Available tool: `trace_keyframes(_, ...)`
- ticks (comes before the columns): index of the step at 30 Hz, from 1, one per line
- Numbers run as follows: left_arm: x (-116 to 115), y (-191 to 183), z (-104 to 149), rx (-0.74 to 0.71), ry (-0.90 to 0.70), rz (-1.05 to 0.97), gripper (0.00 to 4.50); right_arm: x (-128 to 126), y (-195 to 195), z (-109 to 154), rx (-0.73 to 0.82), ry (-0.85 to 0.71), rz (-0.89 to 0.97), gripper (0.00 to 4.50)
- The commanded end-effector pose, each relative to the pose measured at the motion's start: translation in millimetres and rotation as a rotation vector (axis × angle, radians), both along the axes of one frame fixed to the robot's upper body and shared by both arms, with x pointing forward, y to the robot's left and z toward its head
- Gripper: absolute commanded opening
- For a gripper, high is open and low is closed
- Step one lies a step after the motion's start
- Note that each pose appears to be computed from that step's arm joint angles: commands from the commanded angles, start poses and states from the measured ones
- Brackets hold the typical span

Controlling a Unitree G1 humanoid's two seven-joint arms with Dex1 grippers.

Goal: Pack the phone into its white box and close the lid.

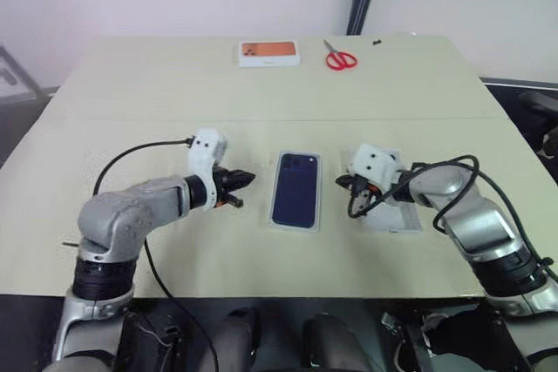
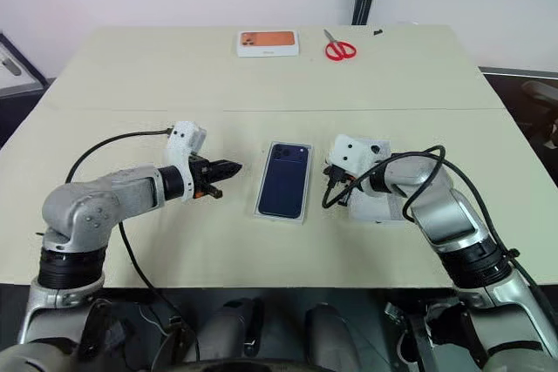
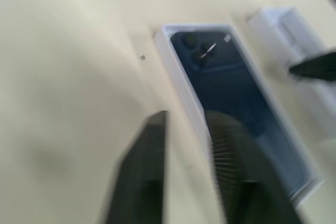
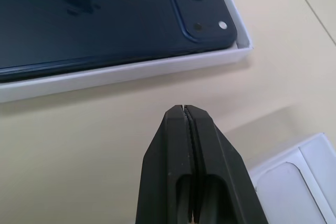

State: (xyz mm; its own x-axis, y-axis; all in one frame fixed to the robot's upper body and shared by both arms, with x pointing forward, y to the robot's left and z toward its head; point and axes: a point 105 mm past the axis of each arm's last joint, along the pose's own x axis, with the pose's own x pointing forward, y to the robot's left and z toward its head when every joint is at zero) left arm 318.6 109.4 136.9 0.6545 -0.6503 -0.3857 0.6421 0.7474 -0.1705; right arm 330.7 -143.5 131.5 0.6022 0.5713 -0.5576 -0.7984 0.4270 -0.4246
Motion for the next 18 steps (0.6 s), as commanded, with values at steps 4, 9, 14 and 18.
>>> trace_keyframes(4, -7, -18, -19, 0.224, -0.128, -0.210, 0.59, 0, 11, 1, -0.092, -0.039, 0.004, 0.00)
trace_keyframes(9, -11, -43, -31, 0.250, -0.127, -0.324, 0.59, -1, 23, -5, -0.140, -0.046, 0.018, 0.00)
trace_keyframes(14, -10, -68, -34, 0.211, -0.112, -0.362, 0.59, -9, 32, -5, -0.144, -0.045, 0.062, 0.00)
trace_keyframes(18, -17, -90, -38, 0.187, -0.097, -0.420, 0.59, -13, 26, -5, -0.162, -0.039, 0.060, 0.00)
